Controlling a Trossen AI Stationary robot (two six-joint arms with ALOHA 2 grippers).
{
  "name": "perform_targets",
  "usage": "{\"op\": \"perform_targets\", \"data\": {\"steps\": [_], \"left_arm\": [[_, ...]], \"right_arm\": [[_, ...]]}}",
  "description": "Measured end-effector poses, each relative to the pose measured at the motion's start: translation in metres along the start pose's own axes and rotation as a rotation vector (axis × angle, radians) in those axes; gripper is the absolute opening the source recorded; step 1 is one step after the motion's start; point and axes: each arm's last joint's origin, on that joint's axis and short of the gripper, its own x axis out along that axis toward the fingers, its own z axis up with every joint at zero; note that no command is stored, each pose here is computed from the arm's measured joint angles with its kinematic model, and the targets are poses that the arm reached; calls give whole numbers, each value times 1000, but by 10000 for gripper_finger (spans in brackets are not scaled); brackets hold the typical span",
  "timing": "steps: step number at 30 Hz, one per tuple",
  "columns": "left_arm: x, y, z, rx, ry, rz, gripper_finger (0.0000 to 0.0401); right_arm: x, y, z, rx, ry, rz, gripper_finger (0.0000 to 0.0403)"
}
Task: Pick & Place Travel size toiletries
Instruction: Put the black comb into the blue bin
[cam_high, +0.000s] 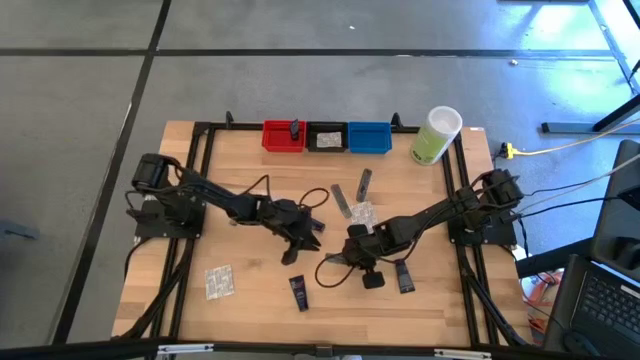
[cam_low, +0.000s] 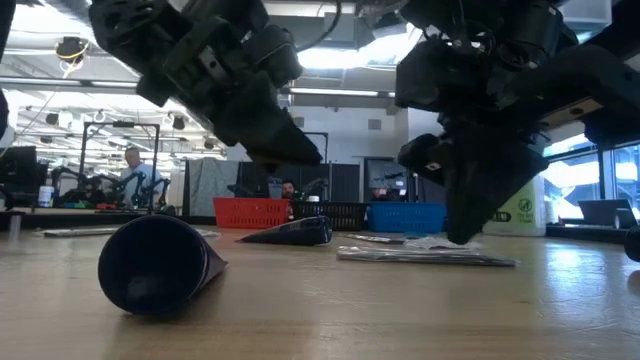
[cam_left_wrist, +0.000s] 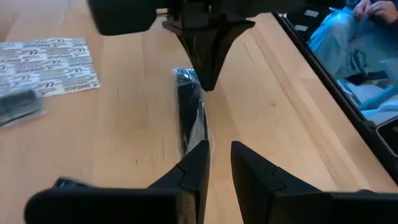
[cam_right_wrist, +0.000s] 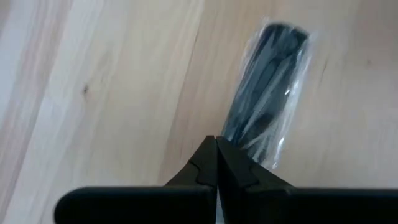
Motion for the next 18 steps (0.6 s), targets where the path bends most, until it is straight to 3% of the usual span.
{"op": "perform_targets", "data": {"steps": [12, 18], "left_arm": [[16, 4, 0, 59, 21, 4, 64], [17, 5, -1, 63, 24, 10, 66]], "right_arm": [[-4, 12, -12, 69, 130, -68, 0], [-3, 12, -13, 81, 121, -87, 0]]}}
